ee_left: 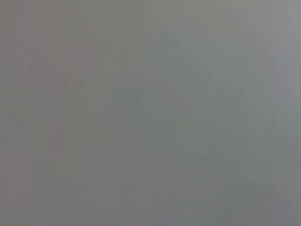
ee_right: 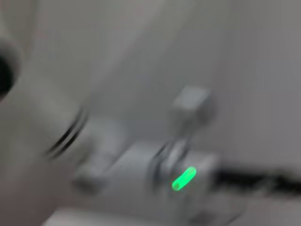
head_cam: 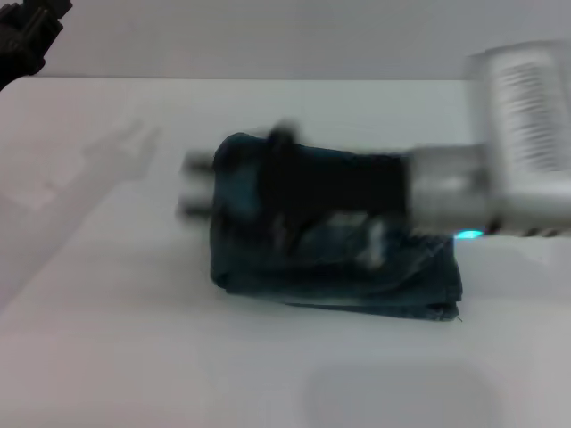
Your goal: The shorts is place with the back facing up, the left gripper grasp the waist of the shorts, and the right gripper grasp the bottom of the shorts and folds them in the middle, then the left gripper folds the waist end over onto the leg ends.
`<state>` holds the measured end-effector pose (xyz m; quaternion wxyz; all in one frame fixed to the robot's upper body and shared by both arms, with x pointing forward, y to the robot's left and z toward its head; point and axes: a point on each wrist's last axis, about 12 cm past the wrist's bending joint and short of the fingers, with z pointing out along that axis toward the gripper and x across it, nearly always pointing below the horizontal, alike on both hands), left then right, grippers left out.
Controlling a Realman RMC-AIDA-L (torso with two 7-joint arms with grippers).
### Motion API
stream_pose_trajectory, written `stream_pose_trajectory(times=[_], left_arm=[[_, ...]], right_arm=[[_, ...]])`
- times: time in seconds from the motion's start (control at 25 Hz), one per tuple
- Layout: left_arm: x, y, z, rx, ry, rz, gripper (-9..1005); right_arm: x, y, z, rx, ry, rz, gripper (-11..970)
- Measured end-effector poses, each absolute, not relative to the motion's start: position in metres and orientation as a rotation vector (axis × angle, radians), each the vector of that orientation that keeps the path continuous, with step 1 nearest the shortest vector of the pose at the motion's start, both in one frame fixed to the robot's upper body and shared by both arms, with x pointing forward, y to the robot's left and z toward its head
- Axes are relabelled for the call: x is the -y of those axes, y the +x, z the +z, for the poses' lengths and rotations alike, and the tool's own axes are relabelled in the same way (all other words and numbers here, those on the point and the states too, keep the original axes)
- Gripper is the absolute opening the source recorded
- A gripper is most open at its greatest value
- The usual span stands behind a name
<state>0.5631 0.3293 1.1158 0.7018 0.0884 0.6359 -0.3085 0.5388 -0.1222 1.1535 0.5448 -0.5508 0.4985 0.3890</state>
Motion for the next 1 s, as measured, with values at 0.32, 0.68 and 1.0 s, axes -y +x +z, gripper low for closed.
stream_pose_trajectory(times=[0.32,0.68,1.0], left_arm=[[-0.332,0.56,1.11,-1.423,0.201,-0.643,310],[-0.339,0.549,1.085,-1.425,0.181,-0.466,308],[-0.353,0.527,1.063,-1.354,0.057,-0.228,306]], right_arm=[[0.209,0.546,1.132,-1.058,-0.61,0.681,358],[0.295,0.537,1.099,-1.044,-0.107,0.269,358],[0.336,0.522,1.08,-1.098,0.073,0.116,358]])
